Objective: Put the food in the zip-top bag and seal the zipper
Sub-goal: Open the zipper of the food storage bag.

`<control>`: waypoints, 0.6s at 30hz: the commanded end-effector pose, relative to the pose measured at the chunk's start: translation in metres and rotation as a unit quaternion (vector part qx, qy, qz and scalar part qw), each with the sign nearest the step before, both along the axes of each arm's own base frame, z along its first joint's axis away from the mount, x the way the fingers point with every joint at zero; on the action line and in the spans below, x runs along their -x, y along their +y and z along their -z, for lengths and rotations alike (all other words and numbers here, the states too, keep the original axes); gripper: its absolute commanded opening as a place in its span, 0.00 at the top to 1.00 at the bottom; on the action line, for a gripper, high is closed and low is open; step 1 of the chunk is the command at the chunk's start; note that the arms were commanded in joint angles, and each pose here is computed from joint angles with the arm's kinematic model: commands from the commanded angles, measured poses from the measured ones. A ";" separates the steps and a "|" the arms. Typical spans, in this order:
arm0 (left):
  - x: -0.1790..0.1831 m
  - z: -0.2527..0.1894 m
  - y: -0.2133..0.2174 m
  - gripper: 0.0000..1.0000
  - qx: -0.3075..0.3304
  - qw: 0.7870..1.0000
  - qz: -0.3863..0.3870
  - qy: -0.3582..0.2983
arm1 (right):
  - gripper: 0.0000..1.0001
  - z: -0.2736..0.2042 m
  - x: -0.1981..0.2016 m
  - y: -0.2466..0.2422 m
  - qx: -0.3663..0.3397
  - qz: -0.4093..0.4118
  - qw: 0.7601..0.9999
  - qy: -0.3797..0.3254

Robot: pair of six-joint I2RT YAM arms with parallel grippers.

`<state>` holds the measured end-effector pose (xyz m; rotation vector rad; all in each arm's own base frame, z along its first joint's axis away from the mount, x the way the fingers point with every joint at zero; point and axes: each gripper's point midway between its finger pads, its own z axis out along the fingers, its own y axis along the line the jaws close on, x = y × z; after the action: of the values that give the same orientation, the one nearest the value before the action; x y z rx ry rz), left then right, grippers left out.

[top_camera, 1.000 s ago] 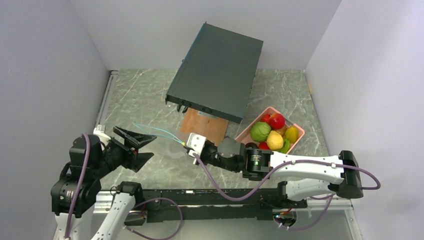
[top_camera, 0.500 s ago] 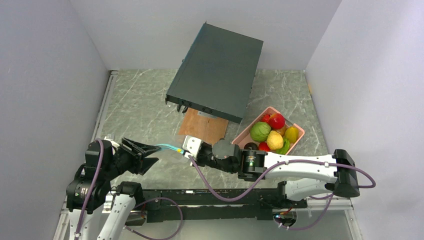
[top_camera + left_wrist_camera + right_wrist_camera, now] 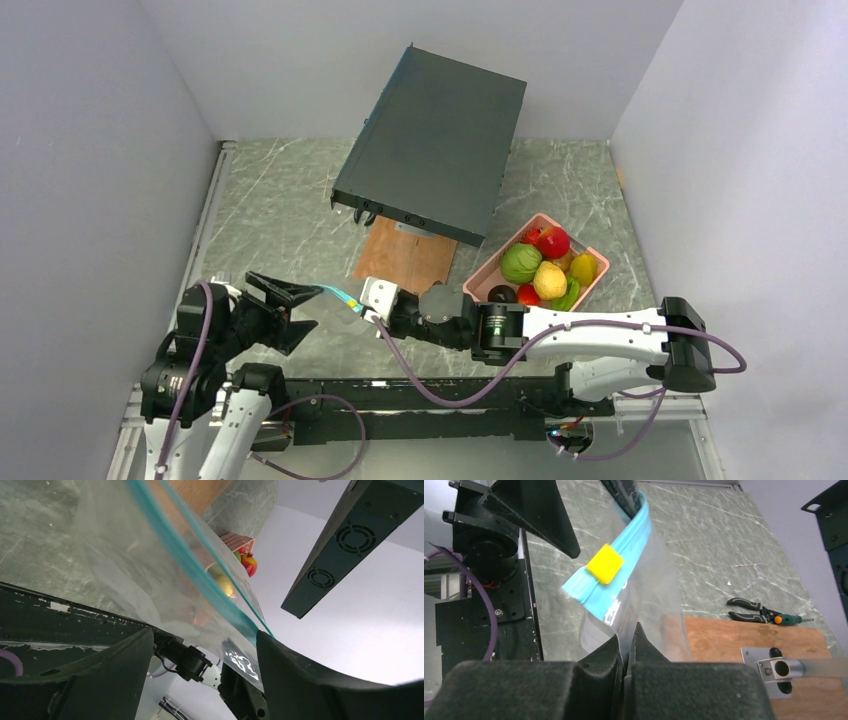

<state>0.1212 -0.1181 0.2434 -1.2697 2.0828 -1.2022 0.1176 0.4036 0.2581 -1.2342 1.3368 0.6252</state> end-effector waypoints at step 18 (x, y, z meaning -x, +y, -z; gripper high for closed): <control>0.014 -0.017 0.021 0.42 0.073 0.990 -0.122 0.014 | 1.00 -0.025 0.026 0.026 -0.055 -0.040 0.998 0.009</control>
<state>0.1105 -0.1028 0.2623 -1.2339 1.9224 -1.1908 0.0957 0.4191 0.2509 -1.2749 1.3163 0.6977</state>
